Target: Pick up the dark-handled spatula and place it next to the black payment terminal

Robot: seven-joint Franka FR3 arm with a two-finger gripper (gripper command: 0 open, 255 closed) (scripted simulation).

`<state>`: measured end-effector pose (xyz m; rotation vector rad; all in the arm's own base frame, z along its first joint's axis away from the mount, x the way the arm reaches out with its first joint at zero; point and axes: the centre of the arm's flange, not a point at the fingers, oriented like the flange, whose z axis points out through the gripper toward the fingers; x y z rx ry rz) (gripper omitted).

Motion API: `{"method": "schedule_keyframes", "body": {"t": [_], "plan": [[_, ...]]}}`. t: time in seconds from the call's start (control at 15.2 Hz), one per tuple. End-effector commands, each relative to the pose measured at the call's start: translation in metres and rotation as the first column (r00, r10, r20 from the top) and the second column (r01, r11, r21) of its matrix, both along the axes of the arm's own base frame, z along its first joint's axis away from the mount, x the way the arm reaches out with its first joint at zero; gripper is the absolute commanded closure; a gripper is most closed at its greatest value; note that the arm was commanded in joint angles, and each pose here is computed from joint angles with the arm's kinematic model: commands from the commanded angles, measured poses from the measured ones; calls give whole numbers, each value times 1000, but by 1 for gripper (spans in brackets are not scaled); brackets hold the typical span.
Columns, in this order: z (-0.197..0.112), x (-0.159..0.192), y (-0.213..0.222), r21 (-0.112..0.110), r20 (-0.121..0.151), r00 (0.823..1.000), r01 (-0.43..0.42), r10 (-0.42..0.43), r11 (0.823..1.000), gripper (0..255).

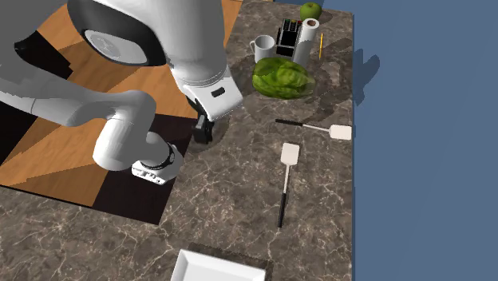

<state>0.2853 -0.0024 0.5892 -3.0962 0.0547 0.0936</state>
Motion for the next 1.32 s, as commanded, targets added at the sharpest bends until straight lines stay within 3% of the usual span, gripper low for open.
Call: {"method": "schedule_keyframes", "body": {"t": [0.0, 0.13, 0.26, 0.4, 0.59, 0.73, 0.92, 1.06, 1.25], "plan": [[0, 0, 0, 0, 0, 1000, 0, 0, 1000, 0], [-17, 12, -14, -3, 2, 993, -121, 121, 993, 0], [-34, 27, -27, -7, 4, 971, -241, 241, 971, 0], [-51, 42, -38, -10, 5, 934, -356, 356, 934, 0], [-76, 68, -51, -16, 6, 854, -520, 520, 854, 0], [-93, 87, -57, -20, 6, 785, -619, 619, 785, 0], [-118, 115, -62, -25, 5, 660, -751, 751, 660, 0], [-135, 135, -63, -29, 4, 564, -825, 826, 564, 0], [-160, 164, -59, -34, 1, 405, -914, 914, 405, 0]]}}
